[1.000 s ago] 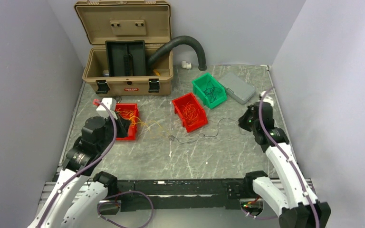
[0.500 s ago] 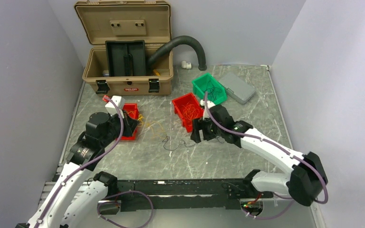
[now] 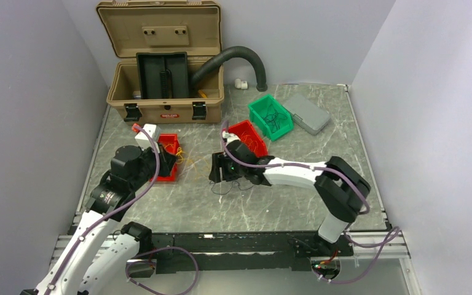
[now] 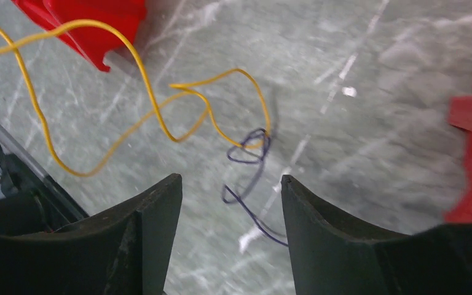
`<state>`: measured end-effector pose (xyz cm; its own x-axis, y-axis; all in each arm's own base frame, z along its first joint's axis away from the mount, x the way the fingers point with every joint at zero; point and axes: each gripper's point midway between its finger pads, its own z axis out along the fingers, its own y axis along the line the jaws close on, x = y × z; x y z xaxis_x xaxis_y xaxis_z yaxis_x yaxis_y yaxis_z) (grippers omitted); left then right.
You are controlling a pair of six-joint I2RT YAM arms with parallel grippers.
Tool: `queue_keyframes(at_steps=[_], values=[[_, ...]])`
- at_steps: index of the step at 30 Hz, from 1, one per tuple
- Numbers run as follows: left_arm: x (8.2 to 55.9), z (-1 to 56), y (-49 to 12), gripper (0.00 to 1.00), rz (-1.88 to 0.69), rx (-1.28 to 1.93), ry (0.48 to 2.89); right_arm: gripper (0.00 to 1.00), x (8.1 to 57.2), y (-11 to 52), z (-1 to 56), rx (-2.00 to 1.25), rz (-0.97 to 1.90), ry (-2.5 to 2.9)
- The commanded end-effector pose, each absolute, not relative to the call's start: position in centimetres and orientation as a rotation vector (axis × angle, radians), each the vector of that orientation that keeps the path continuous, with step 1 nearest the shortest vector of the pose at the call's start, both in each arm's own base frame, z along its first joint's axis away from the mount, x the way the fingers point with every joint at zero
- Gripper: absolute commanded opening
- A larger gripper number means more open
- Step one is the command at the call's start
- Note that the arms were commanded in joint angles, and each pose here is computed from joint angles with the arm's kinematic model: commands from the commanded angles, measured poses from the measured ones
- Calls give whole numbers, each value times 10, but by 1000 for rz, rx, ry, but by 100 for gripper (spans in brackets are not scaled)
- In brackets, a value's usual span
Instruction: Untangle the cables
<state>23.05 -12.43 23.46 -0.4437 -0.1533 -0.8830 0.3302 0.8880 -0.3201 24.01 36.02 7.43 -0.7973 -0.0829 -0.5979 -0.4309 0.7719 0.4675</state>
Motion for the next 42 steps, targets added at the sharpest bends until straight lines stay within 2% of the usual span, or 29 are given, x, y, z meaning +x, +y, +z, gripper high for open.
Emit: queue_keyframes(at_steps=[1, 4, 10, 12, 15, 16, 17, 26, 32, 36, 42], values=[[234, 251, -118, 0, -512, 129, 1904, 58, 265, 392, 93, -189, 865, 2327], [235, 252, -113, 0, -481, 117, 1903, 50, 266, 388, 78, -147, 815, 2374], [234, 253, -108, 0, -460, 101, 1890, 43, 263, 381, 67, -130, 787, 2403], [234, 254, -108, 0, -460, 102, 1886, 30, 259, 382, 64, -137, 796, 2413], [234, 253, -108, 0, -457, 105, 1893, 19, 254, 381, 65, -139, 821, 2418], [234, 252, -107, 0, -455, 106, 1896, 4, 253, 378, 66, -135, 822, 2420], [233, 252, -107, 0, -455, 106, 1898, 0, 252, 374, 68, -125, 811, 2417], [235, 249, -97, 0, -399, 63, 1901, 0, 247, 289, 96, 44, 645, 2352], [237, 244, -69, 0, -252, -65, 1940, 0, 243, 211, 98, 233, 505, 2336], [237, 246, -75, 0, -289, -40, 1933, 0, 244, 167, 101, 342, 450, 2293], [237, 248, -86, 0, -345, 1, 1919, 0, 242, 147, 107, 349, 411, 2286]])
